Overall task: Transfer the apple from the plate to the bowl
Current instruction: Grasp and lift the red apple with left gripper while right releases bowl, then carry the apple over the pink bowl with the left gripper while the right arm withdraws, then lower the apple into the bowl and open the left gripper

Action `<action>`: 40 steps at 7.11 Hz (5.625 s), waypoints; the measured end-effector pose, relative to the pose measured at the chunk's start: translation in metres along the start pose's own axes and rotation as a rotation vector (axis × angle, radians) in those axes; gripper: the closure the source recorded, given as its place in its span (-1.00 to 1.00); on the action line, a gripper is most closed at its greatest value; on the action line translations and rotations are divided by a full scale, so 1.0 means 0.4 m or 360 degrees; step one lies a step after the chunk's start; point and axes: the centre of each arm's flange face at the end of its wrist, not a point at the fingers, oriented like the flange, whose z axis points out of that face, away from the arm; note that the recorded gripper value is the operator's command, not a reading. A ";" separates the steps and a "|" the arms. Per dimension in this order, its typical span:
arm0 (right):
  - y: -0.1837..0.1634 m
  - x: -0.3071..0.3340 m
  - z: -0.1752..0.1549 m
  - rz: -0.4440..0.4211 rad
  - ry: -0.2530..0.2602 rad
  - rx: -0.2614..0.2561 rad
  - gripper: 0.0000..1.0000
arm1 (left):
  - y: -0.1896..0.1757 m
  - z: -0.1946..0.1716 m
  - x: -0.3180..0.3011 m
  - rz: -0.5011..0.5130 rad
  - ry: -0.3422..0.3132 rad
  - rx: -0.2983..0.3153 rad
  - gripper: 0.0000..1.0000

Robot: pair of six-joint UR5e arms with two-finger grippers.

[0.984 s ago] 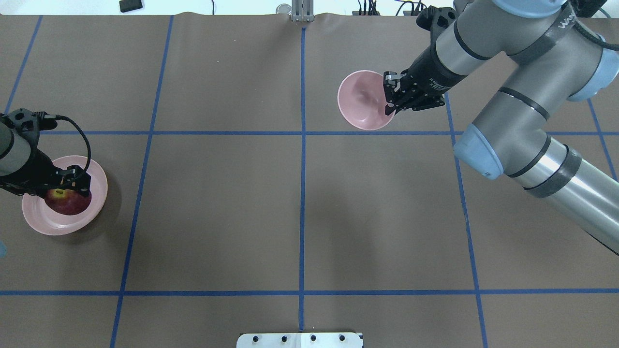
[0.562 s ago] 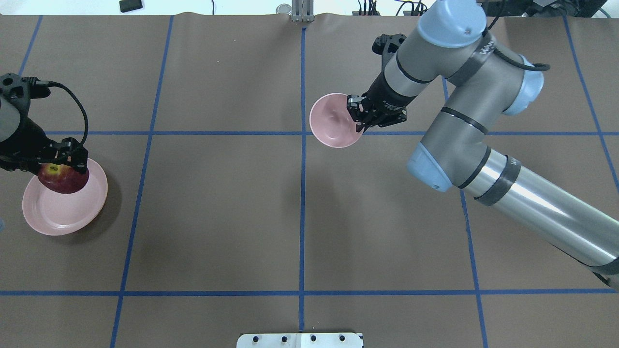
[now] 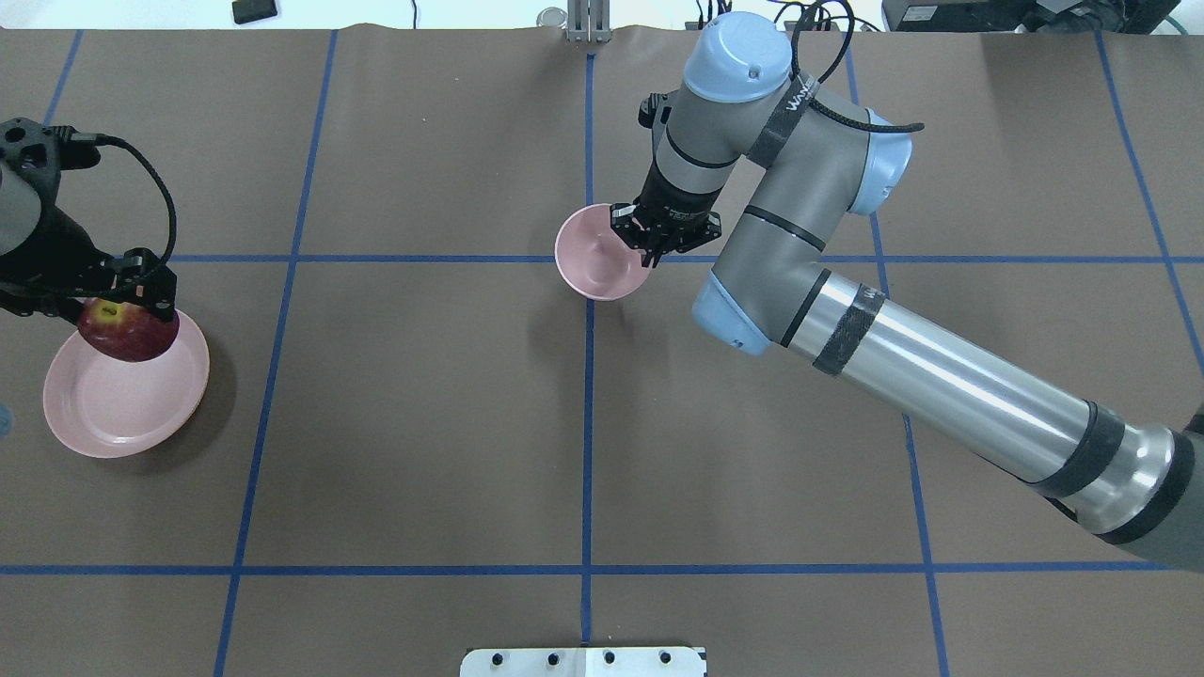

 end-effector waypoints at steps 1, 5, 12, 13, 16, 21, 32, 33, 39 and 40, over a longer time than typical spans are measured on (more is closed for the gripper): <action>0.002 -0.002 0.015 -0.0006 0.0009 -0.0013 1.00 | -0.001 -0.001 0.000 0.0000 0.0000 0.0001 1.00; 0.021 -0.021 0.052 -0.0021 0.0020 -0.0036 1.00 | -0.001 -0.004 0.002 0.0000 0.0006 0.0002 1.00; 0.043 -0.062 0.074 -0.0062 0.0010 0.0028 -1.00 | -0.031 -0.014 0.069 -0.0009 0.0050 -0.0019 1.00; 0.035 -0.077 0.048 -0.0048 -0.0010 0.0050 -1.00 | -0.054 -0.026 0.114 -0.0034 0.0074 -0.0005 1.00; -0.049 -0.009 -0.128 0.0001 0.0005 0.0134 -1.00 | -0.065 -0.069 0.383 -0.0168 0.0203 -0.0009 1.00; -0.128 0.486 -0.351 -0.0431 0.0249 0.0180 -1.00 | -0.037 -0.073 0.894 -0.0358 0.0304 -0.0094 1.00; -0.127 0.946 -0.434 -0.0125 0.0351 0.0227 -1.00 | -0.106 0.214 1.105 -0.0420 0.0281 0.0001 1.00; -0.124 0.967 -0.445 -0.0104 0.0338 0.0227 -1.00 | -0.111 0.225 1.103 -0.0420 0.0283 0.0002 0.71; -0.044 1.095 -0.473 -0.0014 0.0344 0.0227 -1.00 | -0.118 0.202 1.053 -0.0343 0.0364 0.0152 -0.98; -0.006 1.141 -0.477 0.0000 0.0355 0.0221 -1.00 | -0.120 0.164 0.969 -0.0253 0.0386 0.0213 -0.99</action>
